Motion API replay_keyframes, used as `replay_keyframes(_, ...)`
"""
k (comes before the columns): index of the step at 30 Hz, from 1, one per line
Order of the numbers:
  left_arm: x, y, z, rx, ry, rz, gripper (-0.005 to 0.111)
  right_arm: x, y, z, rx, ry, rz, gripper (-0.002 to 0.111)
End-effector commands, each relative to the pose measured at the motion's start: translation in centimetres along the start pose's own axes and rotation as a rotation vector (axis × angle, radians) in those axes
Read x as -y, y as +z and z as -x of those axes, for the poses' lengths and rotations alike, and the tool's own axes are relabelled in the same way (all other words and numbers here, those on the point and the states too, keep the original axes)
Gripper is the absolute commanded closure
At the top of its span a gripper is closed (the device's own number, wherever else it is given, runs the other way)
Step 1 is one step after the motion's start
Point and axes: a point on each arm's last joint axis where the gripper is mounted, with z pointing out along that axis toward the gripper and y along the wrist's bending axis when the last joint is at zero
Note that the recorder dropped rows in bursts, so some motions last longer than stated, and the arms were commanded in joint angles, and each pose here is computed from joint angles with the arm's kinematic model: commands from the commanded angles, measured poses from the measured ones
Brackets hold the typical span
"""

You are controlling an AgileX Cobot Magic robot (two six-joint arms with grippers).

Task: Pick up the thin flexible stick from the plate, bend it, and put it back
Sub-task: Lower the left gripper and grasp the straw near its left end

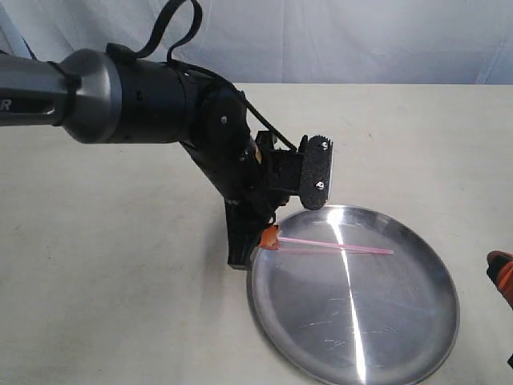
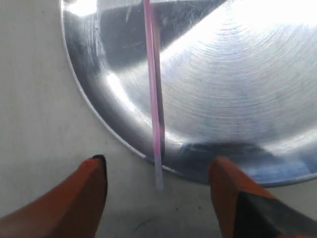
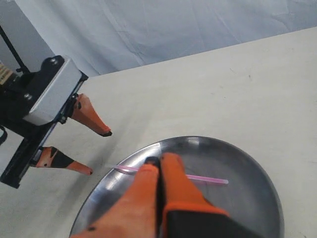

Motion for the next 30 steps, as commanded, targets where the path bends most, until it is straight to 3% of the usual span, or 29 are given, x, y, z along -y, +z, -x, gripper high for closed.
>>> replay_keyframes(1,0.2,0.5,0.3,0.013,-0.017,-0.012,0.048,0.0,0.0,0.0,0.01,-0.008,0.006,0.108)
replay_keyframes(16,1.3,4.5,1.0,-0.002,0.019,-0.032,0.048,0.0,0.0,0.0,0.011,-0.008,0.006,0.108)
replay_keyframes(22,0.2,5.4,1.7,0.015,0.013,0.006,0.048,0.0,0.0,-0.1,0.005,-0.008,0.007,0.108)
replay_keyframes(25,-0.4,5.6,2.2,-0.007,-0.06,-0.04,0.048,0.0,0.0,-0.1,0.004,-0.008,0.007,0.108)
replay_keyframes(30,-0.3,5.8,2.2,-0.045,-0.076,-0.093,0.048,0.0,0.0,-0.1,0.004,-0.008,0.007,0.108)
